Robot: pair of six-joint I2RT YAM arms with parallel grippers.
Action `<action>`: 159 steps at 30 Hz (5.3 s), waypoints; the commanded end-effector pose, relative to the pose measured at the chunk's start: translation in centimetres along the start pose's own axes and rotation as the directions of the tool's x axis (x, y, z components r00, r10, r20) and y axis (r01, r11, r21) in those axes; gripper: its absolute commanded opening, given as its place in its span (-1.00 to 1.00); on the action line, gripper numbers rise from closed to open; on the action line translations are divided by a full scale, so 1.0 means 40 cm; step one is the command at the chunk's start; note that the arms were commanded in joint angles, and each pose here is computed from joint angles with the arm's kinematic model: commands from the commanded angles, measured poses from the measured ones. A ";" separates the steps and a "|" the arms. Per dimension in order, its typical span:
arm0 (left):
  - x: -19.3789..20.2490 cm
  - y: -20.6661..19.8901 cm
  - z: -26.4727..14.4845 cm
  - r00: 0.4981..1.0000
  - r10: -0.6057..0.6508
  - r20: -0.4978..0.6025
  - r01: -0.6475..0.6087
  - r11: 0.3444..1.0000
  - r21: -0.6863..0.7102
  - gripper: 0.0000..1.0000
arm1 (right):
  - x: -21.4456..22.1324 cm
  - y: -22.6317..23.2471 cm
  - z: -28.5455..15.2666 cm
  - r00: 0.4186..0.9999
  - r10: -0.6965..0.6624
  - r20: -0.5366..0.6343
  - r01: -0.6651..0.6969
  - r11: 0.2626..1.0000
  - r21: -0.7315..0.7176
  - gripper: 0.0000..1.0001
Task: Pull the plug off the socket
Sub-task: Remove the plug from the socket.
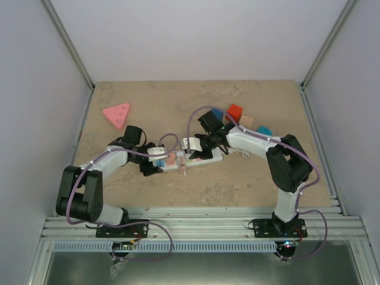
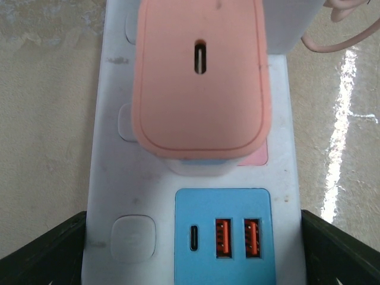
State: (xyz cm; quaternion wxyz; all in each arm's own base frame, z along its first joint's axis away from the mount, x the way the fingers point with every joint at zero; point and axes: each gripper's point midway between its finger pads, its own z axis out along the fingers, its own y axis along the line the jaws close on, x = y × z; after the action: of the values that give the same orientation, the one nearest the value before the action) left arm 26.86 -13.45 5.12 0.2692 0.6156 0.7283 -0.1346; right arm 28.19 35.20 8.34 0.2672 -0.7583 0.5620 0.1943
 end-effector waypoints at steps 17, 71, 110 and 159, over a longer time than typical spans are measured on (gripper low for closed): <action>-0.068 0.016 -0.034 0.989 0.072 0.127 -0.065 0.996 -0.057 -1.00 | -0.015 0.058 -0.040 0.996 -0.029 0.081 0.034 0.998 -0.060 -0.97; -0.074 0.022 -0.038 0.988 0.073 0.137 -0.063 0.995 -0.076 -1.00 | -0.051 0.032 -0.041 0.999 -0.049 0.007 0.049 0.998 0.036 -0.99; -0.075 0.026 -0.040 0.988 0.072 0.139 -0.060 0.994 -0.091 -1.00 | -0.021 0.031 -0.049 0.999 -0.040 -0.010 0.041 0.998 0.044 -0.99; -0.073 0.027 -0.041 0.988 0.078 0.136 -0.065 0.993 -0.097 -1.00 | -0.058 0.033 -0.029 0.989 -0.107 -0.100 0.119 0.986 0.119 -0.99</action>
State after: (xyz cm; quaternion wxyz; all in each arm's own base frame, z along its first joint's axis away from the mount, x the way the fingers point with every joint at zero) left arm 26.31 -13.81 6.09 0.3011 0.6205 0.7120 -0.1315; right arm 26.89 35.02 9.55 0.2837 -0.7726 0.5544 0.1233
